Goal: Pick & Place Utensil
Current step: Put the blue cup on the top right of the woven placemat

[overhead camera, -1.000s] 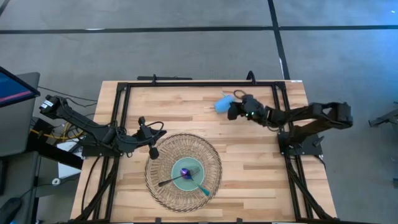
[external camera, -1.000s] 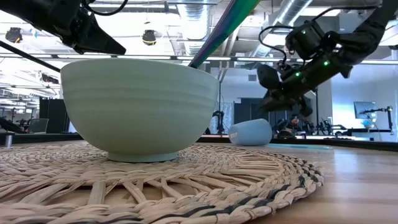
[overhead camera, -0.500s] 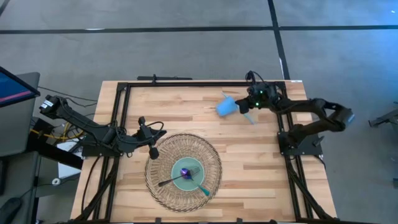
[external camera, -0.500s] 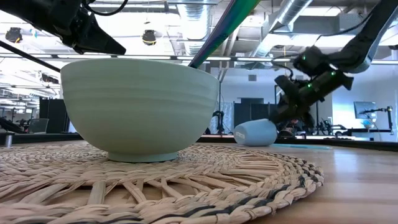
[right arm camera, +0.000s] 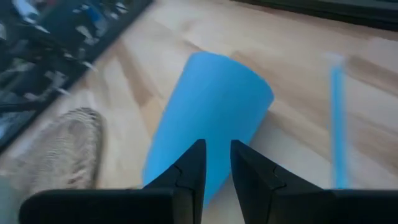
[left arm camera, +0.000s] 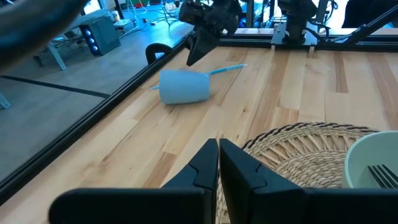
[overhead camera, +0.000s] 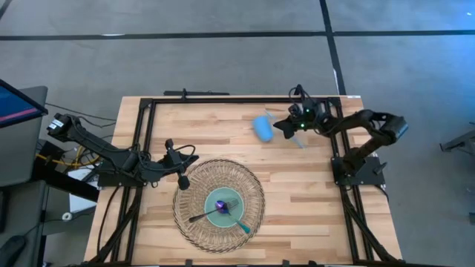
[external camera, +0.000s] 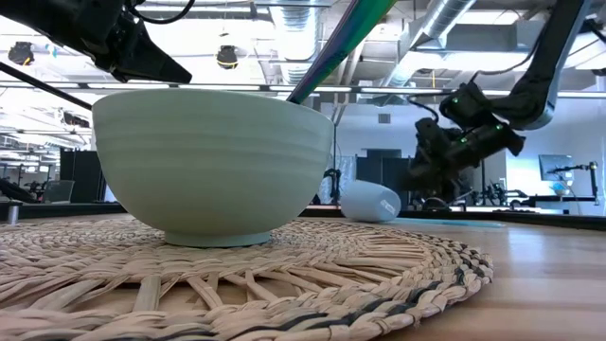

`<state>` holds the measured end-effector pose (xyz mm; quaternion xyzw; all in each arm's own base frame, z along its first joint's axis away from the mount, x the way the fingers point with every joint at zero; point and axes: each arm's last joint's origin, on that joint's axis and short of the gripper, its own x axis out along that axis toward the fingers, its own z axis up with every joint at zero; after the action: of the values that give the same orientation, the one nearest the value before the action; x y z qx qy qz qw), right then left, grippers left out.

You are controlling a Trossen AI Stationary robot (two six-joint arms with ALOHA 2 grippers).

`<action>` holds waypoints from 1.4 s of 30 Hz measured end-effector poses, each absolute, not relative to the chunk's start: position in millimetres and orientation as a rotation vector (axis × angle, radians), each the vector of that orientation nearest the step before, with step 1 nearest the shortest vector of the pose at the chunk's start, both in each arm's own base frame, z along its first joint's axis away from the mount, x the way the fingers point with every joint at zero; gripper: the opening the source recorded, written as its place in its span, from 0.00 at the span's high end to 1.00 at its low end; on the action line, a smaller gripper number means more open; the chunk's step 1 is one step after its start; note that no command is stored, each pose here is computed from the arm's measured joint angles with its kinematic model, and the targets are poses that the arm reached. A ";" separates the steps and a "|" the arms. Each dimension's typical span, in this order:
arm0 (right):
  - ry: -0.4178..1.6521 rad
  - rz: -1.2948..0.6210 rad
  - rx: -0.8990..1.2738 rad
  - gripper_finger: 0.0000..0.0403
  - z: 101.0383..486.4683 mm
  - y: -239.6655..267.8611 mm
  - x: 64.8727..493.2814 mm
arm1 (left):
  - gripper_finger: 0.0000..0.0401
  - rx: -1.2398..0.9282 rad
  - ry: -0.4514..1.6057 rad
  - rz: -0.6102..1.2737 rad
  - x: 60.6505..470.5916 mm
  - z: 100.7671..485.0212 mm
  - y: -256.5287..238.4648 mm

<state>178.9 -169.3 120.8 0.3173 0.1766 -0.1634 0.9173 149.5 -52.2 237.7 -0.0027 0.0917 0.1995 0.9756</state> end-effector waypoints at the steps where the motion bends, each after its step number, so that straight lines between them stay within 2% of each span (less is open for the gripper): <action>1: 0.354 -0.325 0.661 0.83 121.7 -168.1 180.8 | 0.96 -0.004 0.185 0.402 149.5 237.7 -52.2; 6: 0.371 -0.260 0.715 0.83 121.9 -152.5 194.3 | 0.96 -0.002 0.186 0.403 149.5 237.7 -52.1; 11: 0.418 -0.177 0.671 0.83 121.5 -123.2 214.8 | 0.96 -0.007 0.185 0.403 149.5 237.7 -52.1; 24: 0.362 -0.417 0.530 0.83 126.0 -79.5 241.3 | 0.96 -0.155 0.116 0.424 161.2 238.6 -54.8; 29: 0.345 -0.386 0.525 0.83 131.6 -62.4 251.8 | 0.96 -0.161 0.121 0.435 184.2 228.3 -53.4; 32: 0.350 -0.376 0.512 0.83 131.6 -53.1 254.0 | 0.96 -0.142 0.154 0.425 198.9 219.2 -44.6; 36: 0.389 -0.481 0.503 0.83 126.2 -48.0 251.9 | 0.96 -0.201 0.186 0.416 214.0 209.9 -19.5; 42: 0.460 -0.593 0.556 0.83 117.1 -43.7 246.3 | 0.96 -0.409 0.193 0.227 227.8 202.1 29.1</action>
<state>246.3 -43.7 117.1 0.2679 0.2216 -0.2861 0.8929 227.8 29.1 202.1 -0.2024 0.0956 0.1122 0.9681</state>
